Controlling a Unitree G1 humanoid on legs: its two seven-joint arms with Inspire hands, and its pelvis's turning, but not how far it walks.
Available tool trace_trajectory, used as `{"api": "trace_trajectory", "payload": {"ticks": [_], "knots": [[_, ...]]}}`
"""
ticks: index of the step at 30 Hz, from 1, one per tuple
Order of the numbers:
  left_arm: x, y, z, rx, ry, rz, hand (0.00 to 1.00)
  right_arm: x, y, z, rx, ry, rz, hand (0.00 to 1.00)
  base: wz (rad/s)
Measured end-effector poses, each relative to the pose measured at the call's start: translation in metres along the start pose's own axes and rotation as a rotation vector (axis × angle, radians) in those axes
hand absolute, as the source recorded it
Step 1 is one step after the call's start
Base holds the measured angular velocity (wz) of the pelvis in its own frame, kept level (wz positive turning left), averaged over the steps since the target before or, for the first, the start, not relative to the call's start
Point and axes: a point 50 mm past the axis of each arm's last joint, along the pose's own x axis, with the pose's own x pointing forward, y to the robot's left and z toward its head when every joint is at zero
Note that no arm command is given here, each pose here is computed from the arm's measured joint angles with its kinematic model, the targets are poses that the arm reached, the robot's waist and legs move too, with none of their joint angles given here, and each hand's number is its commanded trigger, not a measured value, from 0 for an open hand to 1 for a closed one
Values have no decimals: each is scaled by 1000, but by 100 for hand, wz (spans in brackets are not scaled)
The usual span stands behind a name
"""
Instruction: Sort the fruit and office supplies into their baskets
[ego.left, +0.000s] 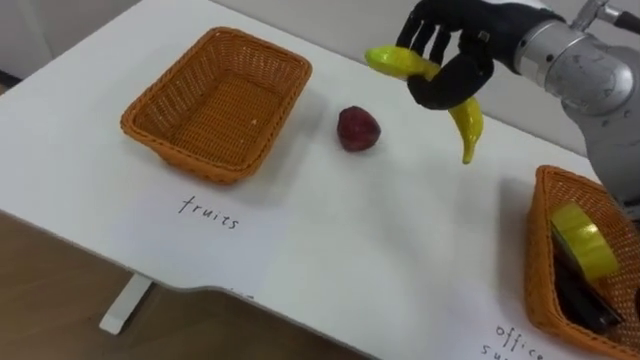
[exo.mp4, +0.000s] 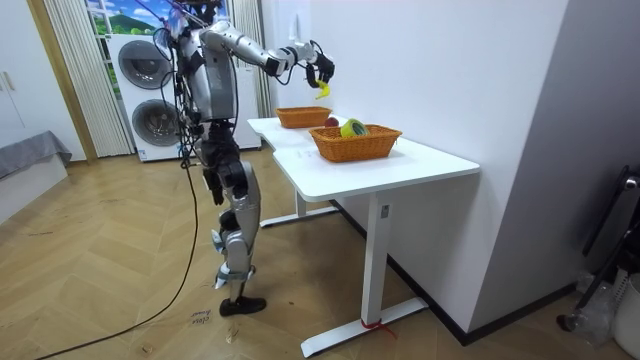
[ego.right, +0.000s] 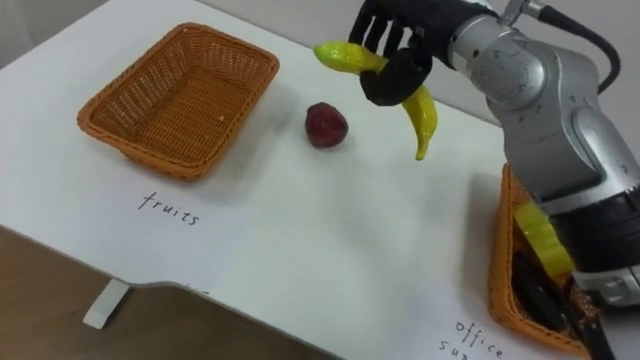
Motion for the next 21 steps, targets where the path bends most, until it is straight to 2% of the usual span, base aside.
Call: {"api": "trace_trajectory", "payload": {"ticks": [8, 15, 21], "knots": [[-1, 3, -1, 4, -7, -10, 0, 7, 20, 7, -26, -10, 84, 100, 25], [-3, 9, -9, -7, -1, -4, 0, 12, 32, 14, 8, -35, 134, 100, 8], [-6, 16, -12, -20, -6, 3, 0, 16, 34, 12, -2, -23, 136, 100, 10]]}}
